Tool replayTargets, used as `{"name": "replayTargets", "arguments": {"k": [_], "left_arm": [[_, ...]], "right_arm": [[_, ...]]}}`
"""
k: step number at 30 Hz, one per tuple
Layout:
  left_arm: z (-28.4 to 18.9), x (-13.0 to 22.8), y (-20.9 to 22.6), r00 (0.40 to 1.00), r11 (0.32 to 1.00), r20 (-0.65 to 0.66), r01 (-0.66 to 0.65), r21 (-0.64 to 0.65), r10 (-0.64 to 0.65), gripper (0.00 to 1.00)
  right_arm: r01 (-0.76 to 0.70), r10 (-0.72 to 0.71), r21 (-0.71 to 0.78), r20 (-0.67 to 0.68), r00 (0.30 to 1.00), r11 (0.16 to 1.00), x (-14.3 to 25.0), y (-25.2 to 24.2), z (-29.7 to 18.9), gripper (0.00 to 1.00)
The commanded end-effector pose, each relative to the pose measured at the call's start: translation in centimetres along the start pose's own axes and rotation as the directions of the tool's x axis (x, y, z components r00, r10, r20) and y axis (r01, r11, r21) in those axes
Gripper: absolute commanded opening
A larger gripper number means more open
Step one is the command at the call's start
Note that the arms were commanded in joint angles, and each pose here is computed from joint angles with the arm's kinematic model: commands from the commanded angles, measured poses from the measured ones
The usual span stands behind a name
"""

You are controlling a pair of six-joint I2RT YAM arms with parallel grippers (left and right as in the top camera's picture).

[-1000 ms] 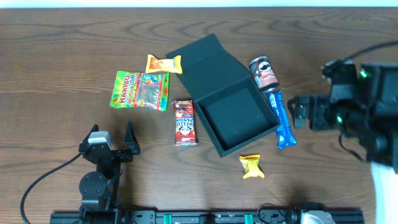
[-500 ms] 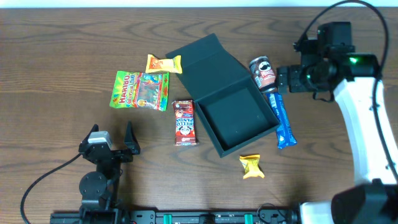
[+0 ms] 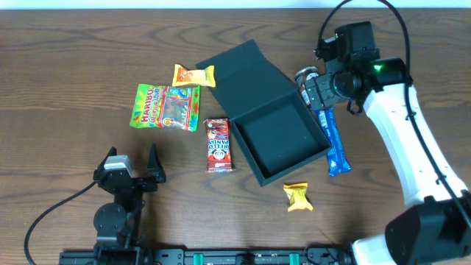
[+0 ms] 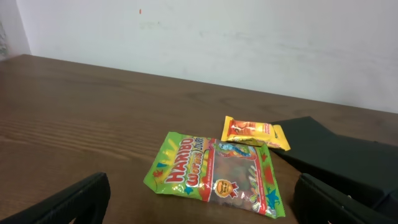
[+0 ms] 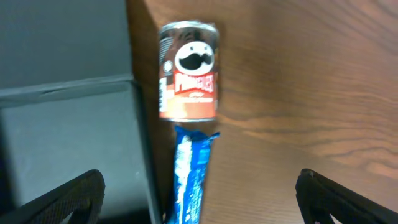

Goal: Pack container
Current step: 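Lower the right gripper over the small Pringles can and grasp it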

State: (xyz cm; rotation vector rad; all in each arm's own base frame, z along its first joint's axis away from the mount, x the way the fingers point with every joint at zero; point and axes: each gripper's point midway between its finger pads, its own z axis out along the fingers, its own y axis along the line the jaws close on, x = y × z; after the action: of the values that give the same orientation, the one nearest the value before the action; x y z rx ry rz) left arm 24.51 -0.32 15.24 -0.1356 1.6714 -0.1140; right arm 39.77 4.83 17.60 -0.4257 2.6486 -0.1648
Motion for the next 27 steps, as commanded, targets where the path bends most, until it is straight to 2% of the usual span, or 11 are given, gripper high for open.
{"name": "replayTargets", "arguments": {"k": [1,5,13,27], "left_arm": [[0.0,1.7,0.4,0.998,1.0,-0.054,-0.017,-0.012,0.017,0.95],[0.0,1.7,0.4,0.998,1.0,-0.054,-0.017,-0.012,0.017,0.95],[0.0,1.7,0.4,0.998,1.0,-0.054,-0.017,-0.012,0.017,0.95],[0.0,1.7,0.4,0.998,1.0,-0.054,-0.017,-0.012,0.017,0.95]], "right_arm": [[0.012,-0.012,0.019,-0.015,1.0,1.0,0.1,-0.4,0.7,0.99],[0.054,-0.057,-0.12,-0.02,0.998,0.991,0.6,1.9,0.6,0.99],[0.075,-0.074,-0.025,0.048,0.996,0.997,-1.3,-1.1,1.6,0.99],[0.06,-0.053,-0.096,0.066,0.996,0.994,-2.5,-1.5,7.3,0.99]]}}
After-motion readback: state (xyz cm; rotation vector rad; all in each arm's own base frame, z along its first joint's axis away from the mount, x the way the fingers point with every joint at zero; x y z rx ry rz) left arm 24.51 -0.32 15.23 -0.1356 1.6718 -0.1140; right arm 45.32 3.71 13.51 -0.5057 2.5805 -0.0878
